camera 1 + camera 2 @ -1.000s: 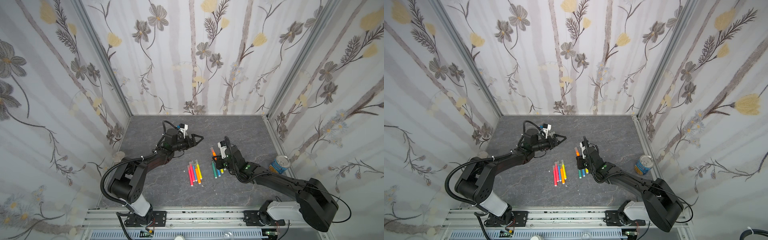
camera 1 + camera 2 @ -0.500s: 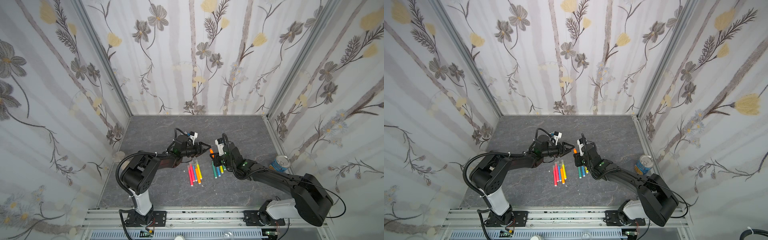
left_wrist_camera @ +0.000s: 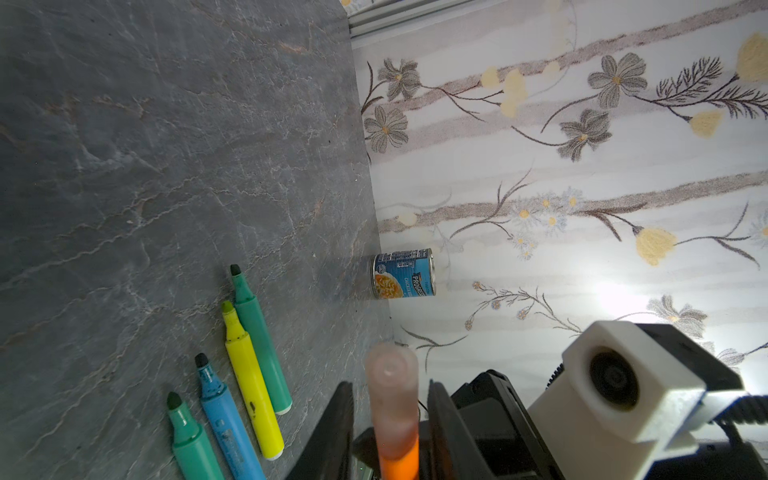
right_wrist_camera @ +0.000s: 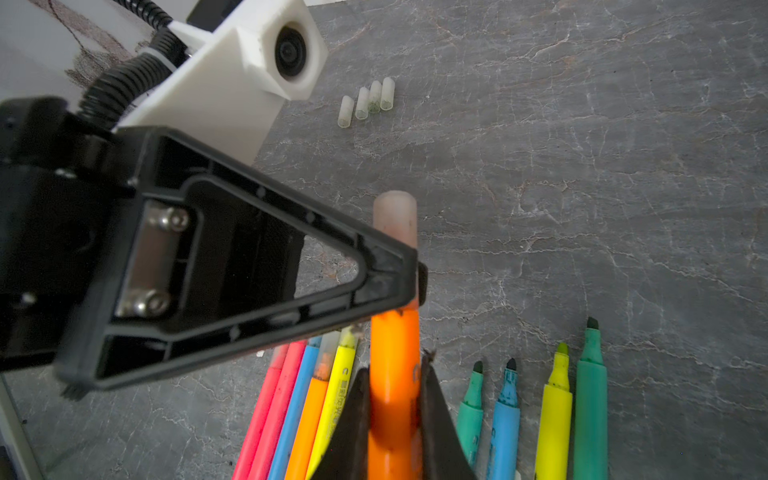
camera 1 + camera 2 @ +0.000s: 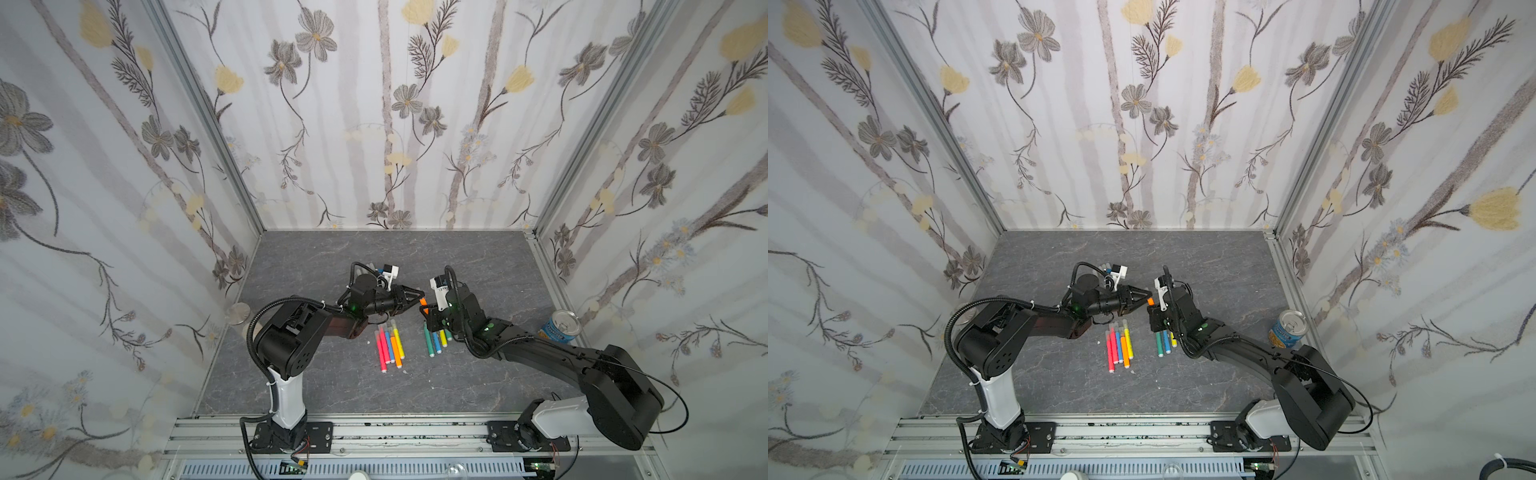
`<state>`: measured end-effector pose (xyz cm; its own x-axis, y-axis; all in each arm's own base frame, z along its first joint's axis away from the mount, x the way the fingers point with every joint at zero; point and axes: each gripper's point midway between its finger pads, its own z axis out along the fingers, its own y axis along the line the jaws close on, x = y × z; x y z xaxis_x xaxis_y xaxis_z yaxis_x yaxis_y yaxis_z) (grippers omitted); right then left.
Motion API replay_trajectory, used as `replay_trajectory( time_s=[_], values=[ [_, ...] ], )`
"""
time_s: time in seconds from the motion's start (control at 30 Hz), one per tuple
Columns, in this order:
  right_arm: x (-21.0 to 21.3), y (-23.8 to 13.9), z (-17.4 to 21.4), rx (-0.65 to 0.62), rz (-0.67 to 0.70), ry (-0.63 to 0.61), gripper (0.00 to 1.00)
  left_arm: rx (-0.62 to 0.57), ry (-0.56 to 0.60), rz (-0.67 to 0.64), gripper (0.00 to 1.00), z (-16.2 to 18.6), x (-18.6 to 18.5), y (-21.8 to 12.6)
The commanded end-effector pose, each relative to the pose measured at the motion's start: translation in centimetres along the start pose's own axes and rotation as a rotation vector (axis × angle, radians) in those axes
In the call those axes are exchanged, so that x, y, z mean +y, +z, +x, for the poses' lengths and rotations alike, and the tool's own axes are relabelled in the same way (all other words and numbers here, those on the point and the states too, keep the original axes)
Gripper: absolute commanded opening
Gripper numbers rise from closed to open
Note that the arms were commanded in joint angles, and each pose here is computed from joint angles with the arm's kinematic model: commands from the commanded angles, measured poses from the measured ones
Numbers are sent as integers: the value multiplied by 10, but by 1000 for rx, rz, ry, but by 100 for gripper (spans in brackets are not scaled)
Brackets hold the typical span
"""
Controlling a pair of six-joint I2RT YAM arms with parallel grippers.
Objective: Open the pen caps
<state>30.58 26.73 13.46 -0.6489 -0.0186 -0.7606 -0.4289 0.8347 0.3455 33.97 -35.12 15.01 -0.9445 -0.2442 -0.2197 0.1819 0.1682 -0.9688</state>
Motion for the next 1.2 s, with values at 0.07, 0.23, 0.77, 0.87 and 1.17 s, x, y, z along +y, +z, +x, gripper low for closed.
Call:
replay_trajectory(
  time_s=[0.07, 0.23, 0.77, 0.87, 1.17],
  values=[
    [6, 1, -9, -32, -25, -7, 0, -9, 15, 27, 21, -4, -7, 2],
    [7, 0, -8, -30, -29, -6, 0, -15, 29, 13, 20, -7, -6, 3],
    [6, 1, -4, -25, -36, 1, 0, -16, 24, 6, 0, -7, 0, 5],
    [6, 0, -3, -23, -36, 3, 0, -19, 27, 0, 0, -7, 1, 5],
    [4, -10, 22, 14, -51, 18, 0, -100, 42, -83, 0, -36, 26, -14]
  ],
)
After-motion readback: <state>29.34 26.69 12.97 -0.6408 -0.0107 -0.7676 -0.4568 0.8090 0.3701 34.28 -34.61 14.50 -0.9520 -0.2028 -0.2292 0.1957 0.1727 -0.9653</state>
